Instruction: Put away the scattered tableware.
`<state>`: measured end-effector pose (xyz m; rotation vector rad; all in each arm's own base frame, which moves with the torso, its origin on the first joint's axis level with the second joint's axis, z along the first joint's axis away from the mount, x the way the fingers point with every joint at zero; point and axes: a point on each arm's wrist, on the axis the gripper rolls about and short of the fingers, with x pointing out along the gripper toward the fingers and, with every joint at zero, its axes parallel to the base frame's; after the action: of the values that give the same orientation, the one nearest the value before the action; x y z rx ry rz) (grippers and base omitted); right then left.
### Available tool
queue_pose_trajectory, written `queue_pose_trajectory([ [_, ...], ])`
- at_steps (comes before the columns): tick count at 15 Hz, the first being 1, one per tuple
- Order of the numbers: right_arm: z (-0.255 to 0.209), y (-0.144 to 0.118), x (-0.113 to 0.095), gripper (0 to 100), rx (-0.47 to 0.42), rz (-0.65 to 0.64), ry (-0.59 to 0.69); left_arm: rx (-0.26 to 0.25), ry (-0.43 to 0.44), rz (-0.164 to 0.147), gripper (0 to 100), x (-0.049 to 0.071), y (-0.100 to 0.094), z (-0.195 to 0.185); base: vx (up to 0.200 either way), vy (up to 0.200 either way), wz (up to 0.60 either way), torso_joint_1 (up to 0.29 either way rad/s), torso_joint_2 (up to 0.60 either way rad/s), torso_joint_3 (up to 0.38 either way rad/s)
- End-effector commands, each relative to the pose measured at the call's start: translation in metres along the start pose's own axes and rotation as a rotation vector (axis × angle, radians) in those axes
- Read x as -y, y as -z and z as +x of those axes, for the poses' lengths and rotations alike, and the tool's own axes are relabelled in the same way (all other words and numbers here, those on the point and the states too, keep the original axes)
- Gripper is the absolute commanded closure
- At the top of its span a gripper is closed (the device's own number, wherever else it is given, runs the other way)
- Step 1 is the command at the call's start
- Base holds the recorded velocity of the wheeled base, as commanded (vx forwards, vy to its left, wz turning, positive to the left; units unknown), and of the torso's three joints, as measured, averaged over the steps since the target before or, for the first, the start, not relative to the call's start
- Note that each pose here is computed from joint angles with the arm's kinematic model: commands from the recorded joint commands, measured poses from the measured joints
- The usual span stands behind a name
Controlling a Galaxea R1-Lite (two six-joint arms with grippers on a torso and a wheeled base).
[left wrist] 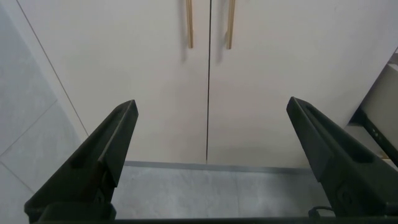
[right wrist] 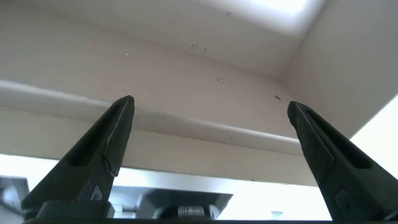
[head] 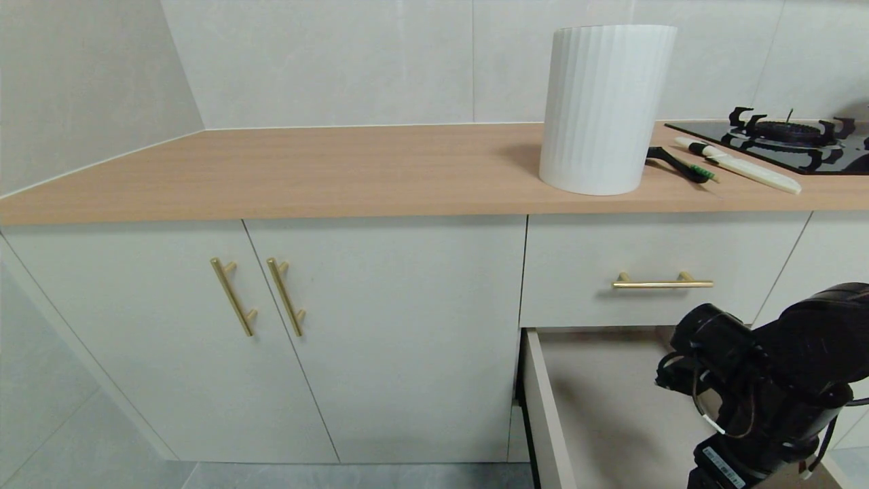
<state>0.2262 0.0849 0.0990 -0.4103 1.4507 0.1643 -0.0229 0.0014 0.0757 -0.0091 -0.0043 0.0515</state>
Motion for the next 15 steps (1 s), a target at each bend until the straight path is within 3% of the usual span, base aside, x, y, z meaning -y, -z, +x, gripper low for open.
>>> queue_pose_trajectory([
  [1, 0.0, 0.003, -0.003, 0, -0.033, -0.039, -0.001, -0.001, -0.001, 0.0, 0, 0.0, 0.0, 0.0, 0.0, 0.0, 0.0, 0.0, 0.0, 0.0],
  [10, -0.005, 0.025, -0.011, 0, -0.217, -0.243, -0.016, -0.001, -0.001, 0.0, 0, 0.0, 0.0, 0.0, 0.0, 0.0, 0.0, 0.0, 0.0, 0.0],
  [15, -0.012, 0.023, -0.011, 0, -0.161, -0.229, -0.011, -0.001, -0.001, 0.0, 0, 0.0, 0.0, 0.0, 0.0, 0.0, 0.0, 0.0, 0.0, 0.0],
])
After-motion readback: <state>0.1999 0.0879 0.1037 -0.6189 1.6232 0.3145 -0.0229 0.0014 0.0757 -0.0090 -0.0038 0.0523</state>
